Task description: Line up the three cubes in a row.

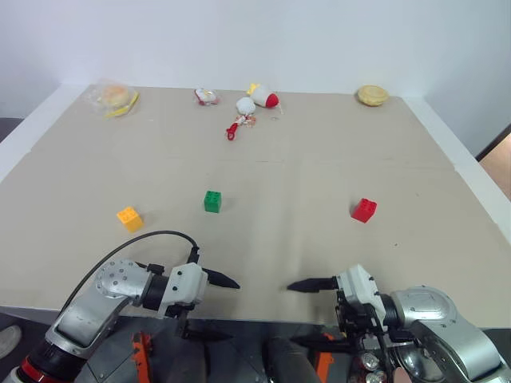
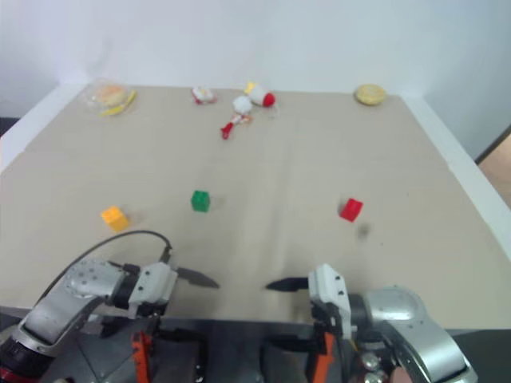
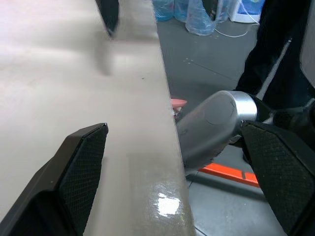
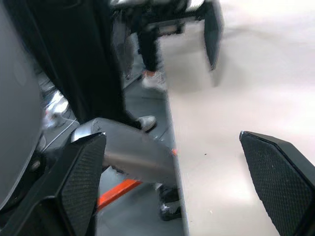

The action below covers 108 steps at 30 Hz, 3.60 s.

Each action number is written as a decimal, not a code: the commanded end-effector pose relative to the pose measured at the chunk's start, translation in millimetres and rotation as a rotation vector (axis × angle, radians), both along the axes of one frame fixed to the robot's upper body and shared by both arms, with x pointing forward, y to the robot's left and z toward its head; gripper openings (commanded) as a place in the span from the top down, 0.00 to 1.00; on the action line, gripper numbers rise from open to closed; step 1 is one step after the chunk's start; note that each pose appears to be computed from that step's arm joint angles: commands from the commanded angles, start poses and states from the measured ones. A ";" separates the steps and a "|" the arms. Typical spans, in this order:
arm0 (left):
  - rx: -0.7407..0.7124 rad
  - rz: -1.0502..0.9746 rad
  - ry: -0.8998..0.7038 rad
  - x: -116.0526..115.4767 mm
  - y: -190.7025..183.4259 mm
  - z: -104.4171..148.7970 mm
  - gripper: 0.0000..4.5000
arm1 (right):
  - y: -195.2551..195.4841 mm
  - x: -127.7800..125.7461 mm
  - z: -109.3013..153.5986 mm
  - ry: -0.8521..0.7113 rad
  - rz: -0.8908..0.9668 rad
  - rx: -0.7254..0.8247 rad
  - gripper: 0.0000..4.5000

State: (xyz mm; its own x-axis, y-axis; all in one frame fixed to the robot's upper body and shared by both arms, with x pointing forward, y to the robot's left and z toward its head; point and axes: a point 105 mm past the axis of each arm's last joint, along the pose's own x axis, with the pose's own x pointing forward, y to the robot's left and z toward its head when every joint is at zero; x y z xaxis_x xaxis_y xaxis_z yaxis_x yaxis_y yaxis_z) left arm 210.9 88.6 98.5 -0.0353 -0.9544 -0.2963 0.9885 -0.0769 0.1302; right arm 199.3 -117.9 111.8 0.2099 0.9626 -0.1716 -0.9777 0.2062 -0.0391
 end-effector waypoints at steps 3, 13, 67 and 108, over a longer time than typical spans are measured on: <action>-0.187 0.181 -0.056 44.0 -11.7 43.2 0.01 | -24.2 84.3 76.0 -0.279 -0.720 0.291 0.00; -0.384 0.244 -0.077 76.6 -43.0 85.4 0.01 | -83.8 125.2 91.2 -0.286 -1.641 0.341 0.00; -0.143 -0.004 -0.105 47.7 -10.0 62.4 0.00 | -19.5 67.8 40.3 -0.015 0.032 -0.147 0.71; -0.443 1.215 -0.150 126.0 22.8 76.8 0.00 | 23.7 101.1 110.8 -0.249 -0.151 0.153 0.00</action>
State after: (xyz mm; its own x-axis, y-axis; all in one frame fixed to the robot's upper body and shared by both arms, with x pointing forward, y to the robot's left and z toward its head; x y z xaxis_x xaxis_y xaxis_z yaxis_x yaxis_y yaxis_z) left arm 336.2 104.1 172.1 0.8861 -0.4487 0.1158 0.4507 0.8926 0.0101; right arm 304.1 -97.7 207.5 0.3779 0.9258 0.0135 -0.9112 0.3745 -0.1717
